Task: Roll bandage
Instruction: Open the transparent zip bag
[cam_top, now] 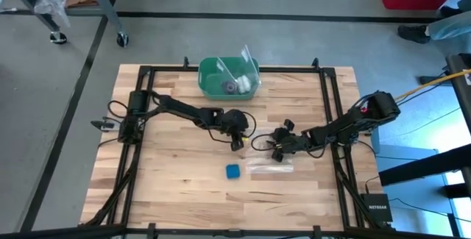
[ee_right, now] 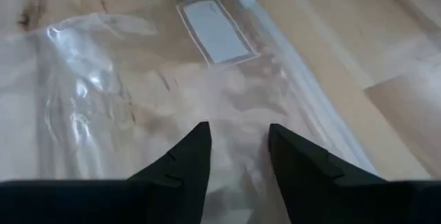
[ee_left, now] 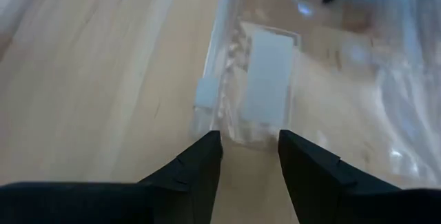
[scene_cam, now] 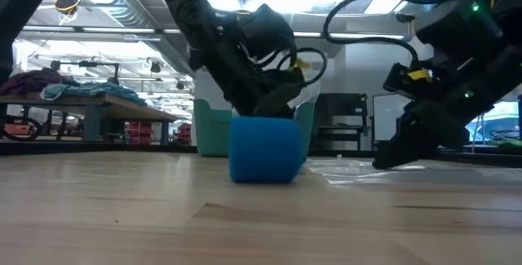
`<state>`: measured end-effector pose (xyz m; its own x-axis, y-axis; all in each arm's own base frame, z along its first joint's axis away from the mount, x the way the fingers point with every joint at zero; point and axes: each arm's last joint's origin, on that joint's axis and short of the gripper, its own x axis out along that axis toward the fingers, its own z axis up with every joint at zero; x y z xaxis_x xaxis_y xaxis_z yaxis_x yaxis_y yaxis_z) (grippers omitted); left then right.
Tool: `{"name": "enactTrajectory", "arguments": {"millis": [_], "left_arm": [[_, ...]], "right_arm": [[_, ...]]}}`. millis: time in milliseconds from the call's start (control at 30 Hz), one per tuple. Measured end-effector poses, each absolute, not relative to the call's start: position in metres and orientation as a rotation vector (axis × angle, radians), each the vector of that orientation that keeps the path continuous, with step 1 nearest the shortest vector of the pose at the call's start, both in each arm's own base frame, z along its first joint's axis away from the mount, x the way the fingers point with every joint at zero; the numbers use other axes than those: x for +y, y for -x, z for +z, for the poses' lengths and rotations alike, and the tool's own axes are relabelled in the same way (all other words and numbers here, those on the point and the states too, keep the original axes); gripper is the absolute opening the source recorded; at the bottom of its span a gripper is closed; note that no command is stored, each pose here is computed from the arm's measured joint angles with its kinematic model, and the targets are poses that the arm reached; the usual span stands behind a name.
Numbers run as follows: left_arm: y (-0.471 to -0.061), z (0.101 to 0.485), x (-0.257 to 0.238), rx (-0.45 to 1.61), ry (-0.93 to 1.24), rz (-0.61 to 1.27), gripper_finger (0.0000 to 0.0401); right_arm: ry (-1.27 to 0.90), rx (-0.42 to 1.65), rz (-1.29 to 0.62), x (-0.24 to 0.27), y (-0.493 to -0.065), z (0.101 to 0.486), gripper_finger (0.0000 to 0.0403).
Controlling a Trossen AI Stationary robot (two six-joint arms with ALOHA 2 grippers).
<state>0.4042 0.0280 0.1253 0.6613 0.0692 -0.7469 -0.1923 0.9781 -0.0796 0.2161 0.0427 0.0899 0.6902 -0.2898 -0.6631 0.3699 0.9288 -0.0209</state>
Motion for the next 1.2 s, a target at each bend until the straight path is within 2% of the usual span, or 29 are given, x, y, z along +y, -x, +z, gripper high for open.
{"name": "enactTrajectory", "arguments": {"millis": [533,767,1200], "left_arm": [[-0.4,0.14,0.045,0.82,0.027,0.26,0.0143],[-0.397,0.134,0.048,0.874,0.143,0.1,0.0143],[-0.393,0.133,0.047,0.912,0.189,0.076,0.0143]], "right_arm": [[-0.117,0.7,-0.324,0.046,-0.224,0.078,0.0154],[-0.118,0.703,-0.319,0.046,-0.224,0.077,0.0154],[-0.114,0.705,-0.32,0.046,-0.224,0.077,0.0154]]}}
